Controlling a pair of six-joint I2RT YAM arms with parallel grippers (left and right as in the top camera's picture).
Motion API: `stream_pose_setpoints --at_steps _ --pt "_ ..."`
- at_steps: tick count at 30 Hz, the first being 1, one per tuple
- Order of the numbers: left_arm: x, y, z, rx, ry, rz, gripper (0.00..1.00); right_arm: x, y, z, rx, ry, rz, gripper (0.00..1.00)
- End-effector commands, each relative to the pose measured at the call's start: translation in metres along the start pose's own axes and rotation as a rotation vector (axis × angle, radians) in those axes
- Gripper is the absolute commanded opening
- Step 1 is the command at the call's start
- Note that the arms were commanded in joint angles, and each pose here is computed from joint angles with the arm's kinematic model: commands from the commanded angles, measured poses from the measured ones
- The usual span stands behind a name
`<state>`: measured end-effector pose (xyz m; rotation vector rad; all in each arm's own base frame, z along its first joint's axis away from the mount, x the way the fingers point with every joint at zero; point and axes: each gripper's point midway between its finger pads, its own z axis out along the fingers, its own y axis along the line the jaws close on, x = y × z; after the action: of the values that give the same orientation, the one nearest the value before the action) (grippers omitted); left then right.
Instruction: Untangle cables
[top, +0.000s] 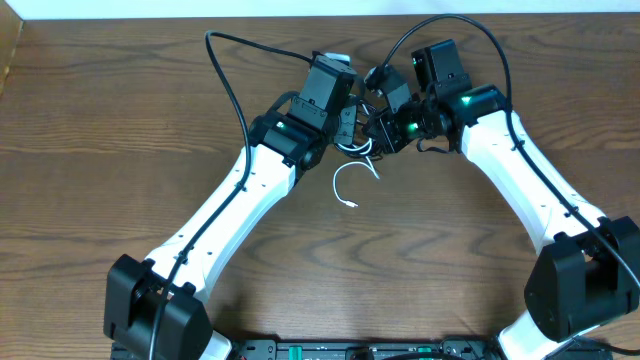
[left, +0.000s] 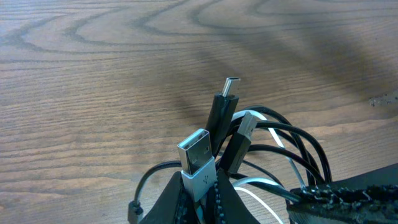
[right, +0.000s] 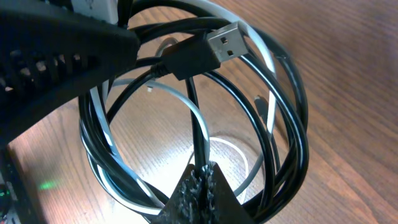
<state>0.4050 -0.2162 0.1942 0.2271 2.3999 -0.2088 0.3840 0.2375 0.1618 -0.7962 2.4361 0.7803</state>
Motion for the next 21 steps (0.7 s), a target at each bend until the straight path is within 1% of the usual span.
stream_pose_setpoints --at_steps 1,5,9,12,16,17,21 --pt "-0.004 -0.001 -0.002 0.010 -0.008 -0.013 0.08 -0.010 0.000 -0.013 0.016 -0.046 0.031 0.01" --pt "-0.004 -0.001 -0.002 0.010 -0.008 -0.013 0.07 -0.024 -0.009 -0.046 0.046 -0.125 0.088 0.01" --pt "-0.004 -0.001 -0.002 0.010 -0.007 -0.013 0.07 -0.036 -0.021 -0.094 0.095 -0.234 0.169 0.01" --pt "-0.004 -0.001 -0.002 0.010 -0.008 -0.013 0.07 -0.041 -0.030 -0.127 0.125 -0.307 0.233 0.01" --pt "-0.003 -0.001 -0.002 0.009 -0.004 -0.013 0.07 -0.043 -0.036 -0.158 0.119 -0.377 0.278 0.01" --pt "-0.003 -0.001 -0.002 0.008 -0.002 -0.012 0.08 -0.042 -0.042 -0.168 0.122 -0.399 0.316 0.01" --pt "-0.003 -0.001 -0.002 0.008 -0.001 -0.012 0.07 -0.032 -0.068 -0.181 0.175 -0.419 0.474 0.01"
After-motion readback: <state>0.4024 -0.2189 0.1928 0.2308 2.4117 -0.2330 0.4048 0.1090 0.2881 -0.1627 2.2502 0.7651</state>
